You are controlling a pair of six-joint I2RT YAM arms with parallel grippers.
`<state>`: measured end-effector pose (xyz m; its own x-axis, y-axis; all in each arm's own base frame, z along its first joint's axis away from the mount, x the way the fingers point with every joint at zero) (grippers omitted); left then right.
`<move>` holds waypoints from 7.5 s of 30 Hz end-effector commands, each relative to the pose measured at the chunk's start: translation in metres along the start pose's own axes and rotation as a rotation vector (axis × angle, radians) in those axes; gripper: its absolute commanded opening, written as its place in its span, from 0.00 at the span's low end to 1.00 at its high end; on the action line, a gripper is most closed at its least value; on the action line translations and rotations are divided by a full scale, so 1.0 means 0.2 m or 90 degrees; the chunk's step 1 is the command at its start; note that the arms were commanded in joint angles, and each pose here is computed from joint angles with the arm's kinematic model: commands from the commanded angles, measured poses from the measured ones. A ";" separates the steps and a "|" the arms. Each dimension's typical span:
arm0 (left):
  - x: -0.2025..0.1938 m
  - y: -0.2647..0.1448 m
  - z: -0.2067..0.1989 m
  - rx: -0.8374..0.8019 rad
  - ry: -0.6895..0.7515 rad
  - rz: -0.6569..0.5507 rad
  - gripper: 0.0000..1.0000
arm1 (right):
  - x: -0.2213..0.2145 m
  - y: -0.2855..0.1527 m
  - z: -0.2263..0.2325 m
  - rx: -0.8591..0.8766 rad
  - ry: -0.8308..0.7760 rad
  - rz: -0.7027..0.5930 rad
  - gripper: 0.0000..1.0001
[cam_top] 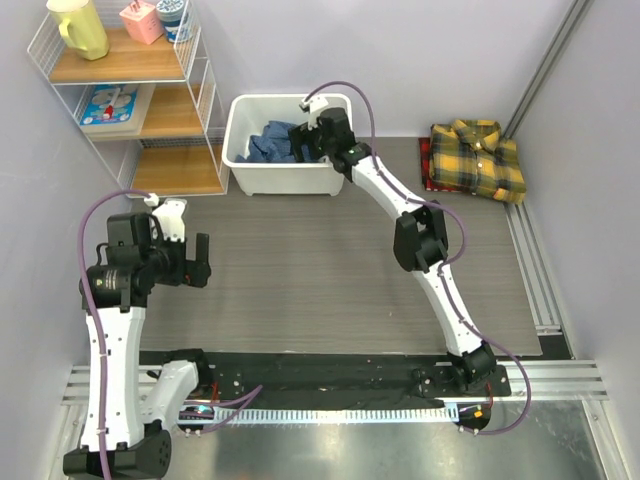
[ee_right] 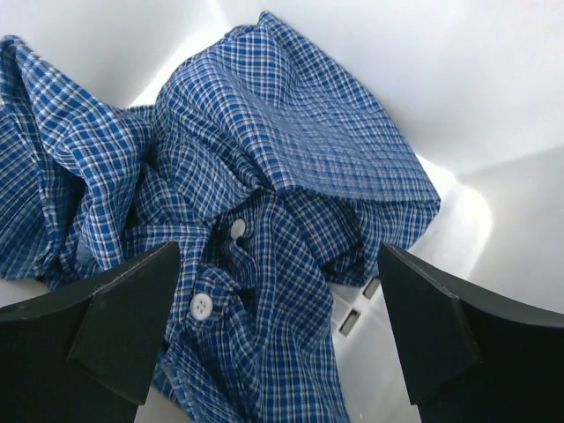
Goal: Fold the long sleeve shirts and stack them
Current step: Grab the shirt from the pile, then move the shirt to the center of the board, then flatten the shirt out
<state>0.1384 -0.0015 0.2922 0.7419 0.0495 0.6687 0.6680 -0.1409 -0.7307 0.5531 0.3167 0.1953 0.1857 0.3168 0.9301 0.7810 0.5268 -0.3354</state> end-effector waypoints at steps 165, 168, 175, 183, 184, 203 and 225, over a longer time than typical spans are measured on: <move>-0.16 0.94 -0.79 -0.483 0.524 0.074 0.94 | -0.90 -1.79 0.03 0.174 0.124 0.566 0.67; -0.15 0.96 -0.79 -0.472 0.525 0.064 0.81 | -0.92 -1.74 0.05 0.216 0.185 0.565 0.65; 0.03 0.79 -0.58 -0.404 0.483 0.063 0.17 | -0.94 -1.61 -0.05 0.194 0.211 0.569 0.01; 0.02 0.23 -0.39 -0.399 0.676 0.033 0.00 | -0.59 -1.35 -0.63 0.000 0.045 0.451 0.01; -0.02 0.16 -0.38 -0.430 0.677 0.063 0.00 | -0.48 -1.32 -0.71 -0.036 0.018 0.417 0.01; -0.16 0.68 -0.94 -0.407 0.395 0.010 1.00 | -0.52 -1.81 -0.25 0.101 0.367 0.401 0.88; -0.05 0.54 -0.70 -0.351 0.289 0.028 0.00 | -1.10 -1.68 -0.15 0.054 0.481 0.581 0.01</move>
<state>0.2039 -0.1946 0.1731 0.5296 -0.4865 0.6949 0.4508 -0.5325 -0.7164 0.2477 0.0532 0.0859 0.9955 0.0345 0.0880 0.0639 0.4397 -0.8959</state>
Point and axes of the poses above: each gripper's point midway between its finger pads, its own y axis out along the fingers, its own z axis along the line the jaws close on, x = y × z, the point moved 8 cm from there along -y, back along the fingers, and after that the axes turned 9 degrees about -y, right-handed, at the moved point
